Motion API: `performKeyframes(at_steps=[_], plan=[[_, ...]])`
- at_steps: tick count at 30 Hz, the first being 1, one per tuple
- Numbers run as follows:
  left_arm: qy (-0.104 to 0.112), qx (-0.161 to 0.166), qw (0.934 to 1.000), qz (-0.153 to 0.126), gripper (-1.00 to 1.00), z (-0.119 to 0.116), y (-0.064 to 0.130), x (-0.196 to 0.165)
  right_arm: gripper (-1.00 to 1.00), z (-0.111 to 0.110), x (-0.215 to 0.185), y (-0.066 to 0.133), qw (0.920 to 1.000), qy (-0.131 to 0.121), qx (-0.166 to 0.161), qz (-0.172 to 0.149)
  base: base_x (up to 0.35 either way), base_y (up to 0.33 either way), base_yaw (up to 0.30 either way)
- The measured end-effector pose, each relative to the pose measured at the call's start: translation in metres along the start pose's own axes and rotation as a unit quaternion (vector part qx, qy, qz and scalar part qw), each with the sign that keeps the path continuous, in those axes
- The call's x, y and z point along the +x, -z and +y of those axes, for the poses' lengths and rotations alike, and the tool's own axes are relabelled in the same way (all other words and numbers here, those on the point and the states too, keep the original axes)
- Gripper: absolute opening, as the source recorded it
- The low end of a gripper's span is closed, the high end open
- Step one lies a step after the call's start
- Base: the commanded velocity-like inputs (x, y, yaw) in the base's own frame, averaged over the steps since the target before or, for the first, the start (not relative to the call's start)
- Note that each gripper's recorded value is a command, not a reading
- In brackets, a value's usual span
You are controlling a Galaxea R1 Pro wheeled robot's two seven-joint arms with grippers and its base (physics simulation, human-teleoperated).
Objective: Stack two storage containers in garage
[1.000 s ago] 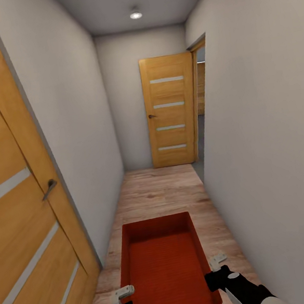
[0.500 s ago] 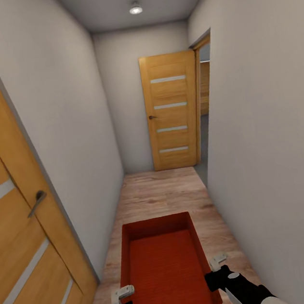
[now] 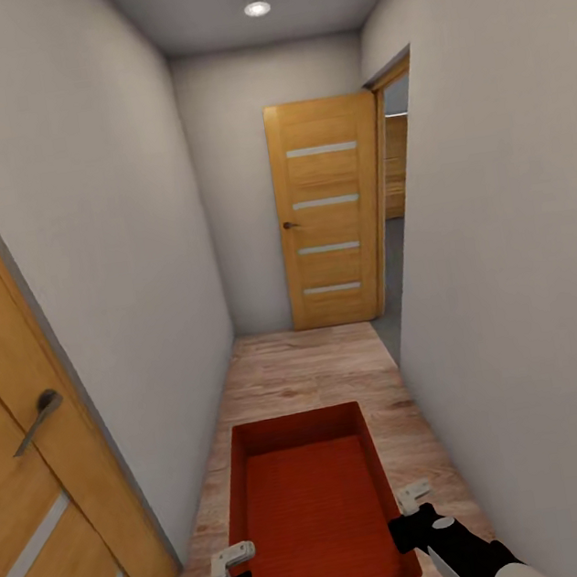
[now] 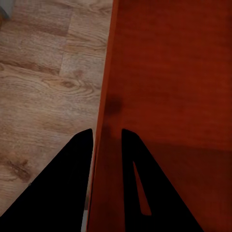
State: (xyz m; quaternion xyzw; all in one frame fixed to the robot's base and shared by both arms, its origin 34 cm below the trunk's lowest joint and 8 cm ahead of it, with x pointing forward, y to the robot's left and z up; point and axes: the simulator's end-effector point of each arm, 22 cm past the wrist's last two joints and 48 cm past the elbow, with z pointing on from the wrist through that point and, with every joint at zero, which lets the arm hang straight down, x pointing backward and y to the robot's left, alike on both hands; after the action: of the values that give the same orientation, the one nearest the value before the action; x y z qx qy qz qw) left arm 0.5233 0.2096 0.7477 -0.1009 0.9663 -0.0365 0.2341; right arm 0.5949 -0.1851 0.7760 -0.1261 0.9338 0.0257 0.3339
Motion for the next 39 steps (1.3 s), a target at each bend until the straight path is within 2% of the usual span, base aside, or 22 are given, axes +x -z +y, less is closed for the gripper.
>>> performKeyframes(at_steps=[39], plan=[[0.0, 0.0, 1.0, 0.0, -1.0, 0.0, -0.0001, 0.0001, -1.0, -0.0001, -0.0001, 0.0, 1.0, 0.0, 0.0, 0.0, 0.323, 0.0, 0.0]])
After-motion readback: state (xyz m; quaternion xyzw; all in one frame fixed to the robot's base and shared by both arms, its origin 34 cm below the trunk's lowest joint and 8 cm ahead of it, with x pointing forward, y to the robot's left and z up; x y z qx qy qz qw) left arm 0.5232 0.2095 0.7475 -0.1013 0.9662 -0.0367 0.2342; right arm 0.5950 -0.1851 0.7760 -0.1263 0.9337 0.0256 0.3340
